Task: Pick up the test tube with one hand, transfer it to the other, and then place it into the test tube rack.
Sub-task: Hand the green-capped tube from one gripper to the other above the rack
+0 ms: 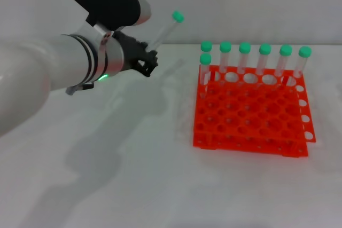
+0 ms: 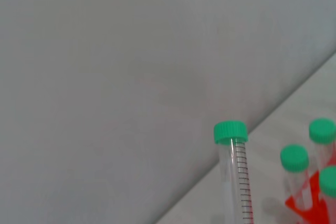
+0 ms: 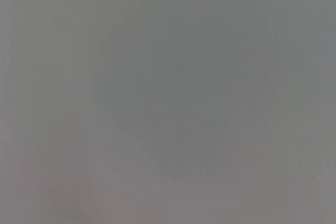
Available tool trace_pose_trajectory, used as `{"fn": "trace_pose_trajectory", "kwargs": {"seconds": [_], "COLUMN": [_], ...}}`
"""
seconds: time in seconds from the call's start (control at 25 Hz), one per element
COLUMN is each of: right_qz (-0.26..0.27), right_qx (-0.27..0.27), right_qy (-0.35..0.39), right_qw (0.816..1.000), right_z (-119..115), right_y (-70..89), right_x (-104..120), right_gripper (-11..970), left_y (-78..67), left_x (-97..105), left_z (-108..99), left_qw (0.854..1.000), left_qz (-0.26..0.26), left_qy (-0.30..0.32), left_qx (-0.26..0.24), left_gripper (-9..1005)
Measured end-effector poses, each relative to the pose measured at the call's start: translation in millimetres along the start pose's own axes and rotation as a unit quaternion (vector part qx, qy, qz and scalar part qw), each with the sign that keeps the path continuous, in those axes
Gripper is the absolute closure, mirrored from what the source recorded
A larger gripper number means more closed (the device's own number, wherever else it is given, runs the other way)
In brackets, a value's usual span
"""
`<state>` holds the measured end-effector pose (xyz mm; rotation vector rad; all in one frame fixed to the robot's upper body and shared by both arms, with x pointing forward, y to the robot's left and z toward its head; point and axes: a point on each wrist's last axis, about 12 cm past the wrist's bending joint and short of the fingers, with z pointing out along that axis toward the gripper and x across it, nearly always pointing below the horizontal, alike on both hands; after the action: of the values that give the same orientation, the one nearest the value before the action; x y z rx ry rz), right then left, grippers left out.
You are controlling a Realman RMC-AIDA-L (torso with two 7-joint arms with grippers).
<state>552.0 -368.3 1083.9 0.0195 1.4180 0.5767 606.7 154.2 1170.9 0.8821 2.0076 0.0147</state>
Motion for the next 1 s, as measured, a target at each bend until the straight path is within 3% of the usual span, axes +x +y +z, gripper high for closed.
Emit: {"fn": "trace_pose_trajectory", "kwargs": {"seconds": [0.2,0.44,0.8,1.0], "right_qz": [0.037,0.058,0.063,0.068], "right_qx": [-0.035,-0.078,-0.122,-0.149], "right_qy": [0.010,0.032,0.056,0.056], "right_qw": [0.999,0.995,0.989,0.985], "right_z": [1,11,29,33], "right_y": [3.1,14.1,32.2,41.8], "right_x": [-5,-4,3,4], "right_gripper": [74,73,73,73], "left_y": [-4.0,-20.0,-50.5,-58.4], "left_x": [-3,-9,-16,-16], "left_z": [1,3,4,5], "left_qw": [0.999,0.997,0.988,0.985], "left_qz": [0.021,0.054,0.097,0.102], "left_qy": [-0.025,-0.057,-0.114,-0.135], "left_qx": [-0.004,0.004,0.023,0.026], "left_gripper": [806,806,807,806]}}
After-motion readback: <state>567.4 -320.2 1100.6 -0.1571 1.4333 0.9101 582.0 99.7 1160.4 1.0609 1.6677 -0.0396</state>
